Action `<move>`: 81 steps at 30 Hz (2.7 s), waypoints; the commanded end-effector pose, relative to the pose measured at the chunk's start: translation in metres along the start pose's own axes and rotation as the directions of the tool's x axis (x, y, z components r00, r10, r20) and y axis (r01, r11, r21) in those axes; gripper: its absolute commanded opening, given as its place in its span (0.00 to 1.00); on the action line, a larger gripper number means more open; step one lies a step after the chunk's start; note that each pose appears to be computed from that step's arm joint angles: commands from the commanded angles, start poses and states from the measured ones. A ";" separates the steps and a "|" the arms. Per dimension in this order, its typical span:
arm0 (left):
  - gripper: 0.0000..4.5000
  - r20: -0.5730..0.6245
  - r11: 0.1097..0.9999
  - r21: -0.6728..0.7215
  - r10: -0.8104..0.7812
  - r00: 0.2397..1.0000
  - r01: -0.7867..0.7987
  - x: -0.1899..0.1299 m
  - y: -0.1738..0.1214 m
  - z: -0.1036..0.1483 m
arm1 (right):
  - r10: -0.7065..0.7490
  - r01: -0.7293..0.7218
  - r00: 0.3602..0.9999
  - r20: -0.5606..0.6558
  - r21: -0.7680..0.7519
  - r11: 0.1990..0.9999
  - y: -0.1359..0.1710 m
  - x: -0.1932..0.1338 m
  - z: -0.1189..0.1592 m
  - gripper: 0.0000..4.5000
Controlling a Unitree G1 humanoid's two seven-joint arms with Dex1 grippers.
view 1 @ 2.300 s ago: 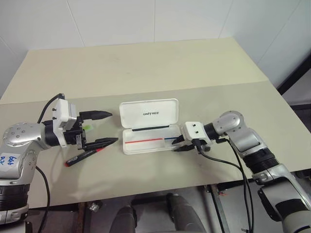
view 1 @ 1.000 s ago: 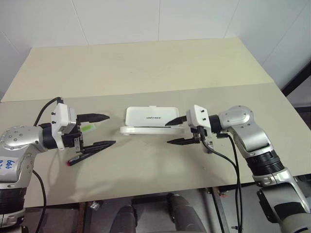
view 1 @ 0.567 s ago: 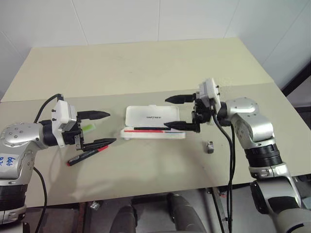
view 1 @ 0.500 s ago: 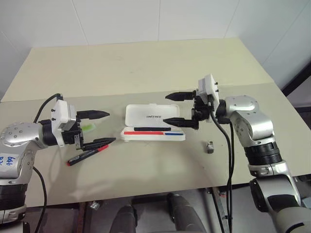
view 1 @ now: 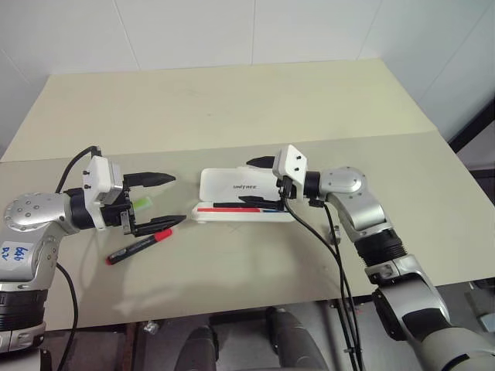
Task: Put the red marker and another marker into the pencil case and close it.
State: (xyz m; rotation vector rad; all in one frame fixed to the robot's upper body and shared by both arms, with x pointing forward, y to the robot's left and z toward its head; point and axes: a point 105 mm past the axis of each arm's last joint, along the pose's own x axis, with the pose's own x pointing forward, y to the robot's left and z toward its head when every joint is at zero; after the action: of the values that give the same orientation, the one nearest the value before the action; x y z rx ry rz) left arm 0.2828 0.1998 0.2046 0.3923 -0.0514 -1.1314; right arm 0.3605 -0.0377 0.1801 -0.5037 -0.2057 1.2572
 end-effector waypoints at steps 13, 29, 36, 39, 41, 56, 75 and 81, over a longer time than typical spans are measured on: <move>1.00 0.016 1.000 0.021 -0.007 1.000 0.007 0.004 -0.006 0.008 | 0.016 -0.011 0.998 0.062 -0.083 0.997 0.033 -0.006 0.004 0.99; 1.00 -0.017 0.996 -0.015 -0.086 0.996 0.085 0.007 -0.021 0.005 | -0.007 0.014 0.997 0.082 -0.089 0.996 0.049 0.000 -0.011 0.99; 1.00 -0.020 0.996 -0.013 -0.087 0.996 0.087 0.007 -0.019 0.007 | -0.008 0.026 0.989 0.146 -0.127 0.992 0.049 -0.004 -0.003 0.99; 1.00 -0.016 0.997 -0.007 -0.081 0.997 0.081 0.008 -0.016 0.007 | -0.016 0.041 0.987 0.160 -0.151 0.988 0.045 -0.006 0.000 0.99; 1.00 -0.009 0.997 -0.006 -0.081 0.997 0.080 0.010 -0.017 0.007 | -0.011 0.040 0.985 0.170 -0.168 0.985 0.046 -0.006 0.002 0.99; 1.00 -0.057 0.996 0.000 -0.090 0.994 0.091 -0.003 -0.017 0.004 | 0.133 -0.149 0.943 0.306 0.030 0.988 0.039 -0.034 0.050 0.99; 1.00 -0.491 0.998 -0.043 0.009 0.871 -0.035 -0.057 -0.018 -0.052 | 0.295 -0.298 0.949 0.108 0.018 0.954 0.013 -0.101 0.069 0.99; 1.00 -0.594 0.999 -0.042 0.001 0.804 -0.032 -0.065 -0.020 -0.078 | 0.262 -0.264 0.956 0.128 -0.001 0.964 0.014 -0.093 0.071 0.99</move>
State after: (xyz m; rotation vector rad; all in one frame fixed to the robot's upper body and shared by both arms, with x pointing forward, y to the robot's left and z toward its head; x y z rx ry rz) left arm 0.2550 0.2668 0.1345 0.6477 0.5184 -0.9640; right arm 0.2945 -0.1067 0.2348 -0.4158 -0.1763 1.5627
